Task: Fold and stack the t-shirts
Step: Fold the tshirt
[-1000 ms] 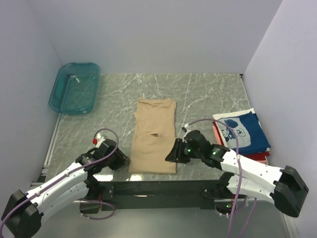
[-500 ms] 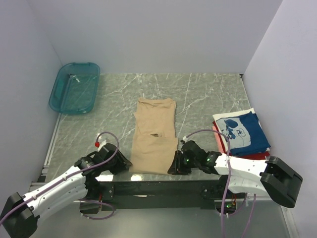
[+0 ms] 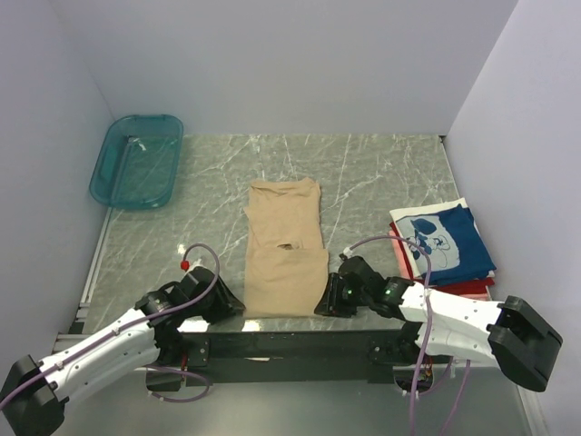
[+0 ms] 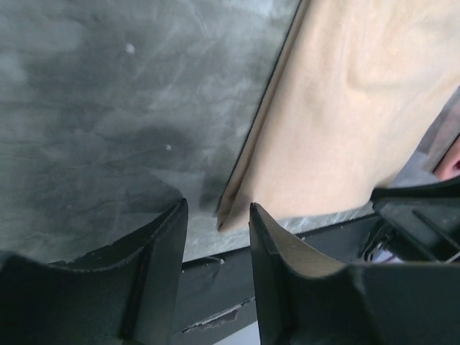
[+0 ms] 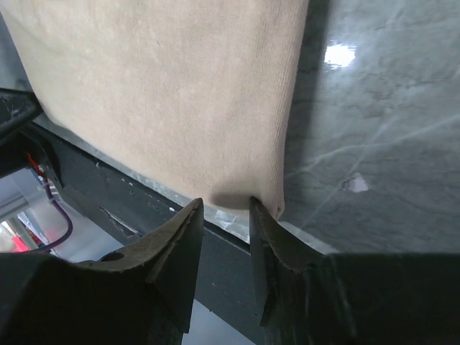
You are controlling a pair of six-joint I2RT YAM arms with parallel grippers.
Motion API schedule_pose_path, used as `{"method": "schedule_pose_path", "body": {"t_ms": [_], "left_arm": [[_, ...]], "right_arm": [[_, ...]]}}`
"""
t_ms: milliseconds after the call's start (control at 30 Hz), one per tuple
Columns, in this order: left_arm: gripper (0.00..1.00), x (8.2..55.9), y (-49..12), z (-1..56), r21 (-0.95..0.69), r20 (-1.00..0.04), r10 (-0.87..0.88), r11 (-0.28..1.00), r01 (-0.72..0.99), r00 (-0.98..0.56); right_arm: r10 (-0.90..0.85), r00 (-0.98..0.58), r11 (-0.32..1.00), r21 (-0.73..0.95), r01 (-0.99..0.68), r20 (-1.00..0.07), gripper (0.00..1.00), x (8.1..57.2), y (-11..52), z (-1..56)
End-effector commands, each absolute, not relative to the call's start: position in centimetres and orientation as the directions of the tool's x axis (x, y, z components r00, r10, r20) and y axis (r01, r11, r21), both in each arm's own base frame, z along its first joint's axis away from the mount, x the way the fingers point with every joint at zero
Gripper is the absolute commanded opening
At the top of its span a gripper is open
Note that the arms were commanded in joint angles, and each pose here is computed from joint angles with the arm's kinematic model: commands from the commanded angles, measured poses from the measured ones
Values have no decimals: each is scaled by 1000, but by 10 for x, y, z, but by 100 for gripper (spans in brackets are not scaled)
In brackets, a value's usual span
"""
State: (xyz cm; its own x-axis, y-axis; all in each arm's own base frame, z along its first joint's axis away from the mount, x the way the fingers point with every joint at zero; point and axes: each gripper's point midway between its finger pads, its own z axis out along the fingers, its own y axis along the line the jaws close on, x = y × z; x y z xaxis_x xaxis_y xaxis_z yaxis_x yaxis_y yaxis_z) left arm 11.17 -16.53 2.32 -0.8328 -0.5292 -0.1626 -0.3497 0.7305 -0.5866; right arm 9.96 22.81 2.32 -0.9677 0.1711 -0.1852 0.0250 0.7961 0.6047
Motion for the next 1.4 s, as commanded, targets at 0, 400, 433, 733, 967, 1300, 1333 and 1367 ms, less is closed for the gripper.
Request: {"method": "schedule_pose_path", "body": {"t_ms": [0,400,433,733,967,1300,1333,1367], "left_arm": [[45,106,-174,23,-616,-149,-487,727,-305,-860],[41,94,-185,10,-594,-128,-426,756,-275,-896],[41,93,-186,9,-589,-126,-420,760,-273,-899],[31,92,-187,3,-555,-127,-410,784,-278,-903],[19,93,-189,6,-551,-132,-402,789,-270,-906],[1,98,-193,23,-570,-160,-389,786,-237,-907],[1,99,-193,25,-573,-164,-388,786,-233,-907],[1,98,-192,26,-567,-169,-380,792,-226,-909]], "right_arm": [[180,-957,819,573,18,-228,40,108,220,26],[198,-948,819,574,19,-251,46,106,208,45],[201,-946,824,566,23,-256,47,106,205,44],[210,-955,805,591,49,-208,49,94,203,26],[208,-958,807,589,55,-197,47,96,207,16],[214,-954,813,580,54,-210,22,101,208,18],[213,-953,815,577,51,-217,18,101,207,20],[208,-952,816,577,41,-226,17,101,206,25]]}}
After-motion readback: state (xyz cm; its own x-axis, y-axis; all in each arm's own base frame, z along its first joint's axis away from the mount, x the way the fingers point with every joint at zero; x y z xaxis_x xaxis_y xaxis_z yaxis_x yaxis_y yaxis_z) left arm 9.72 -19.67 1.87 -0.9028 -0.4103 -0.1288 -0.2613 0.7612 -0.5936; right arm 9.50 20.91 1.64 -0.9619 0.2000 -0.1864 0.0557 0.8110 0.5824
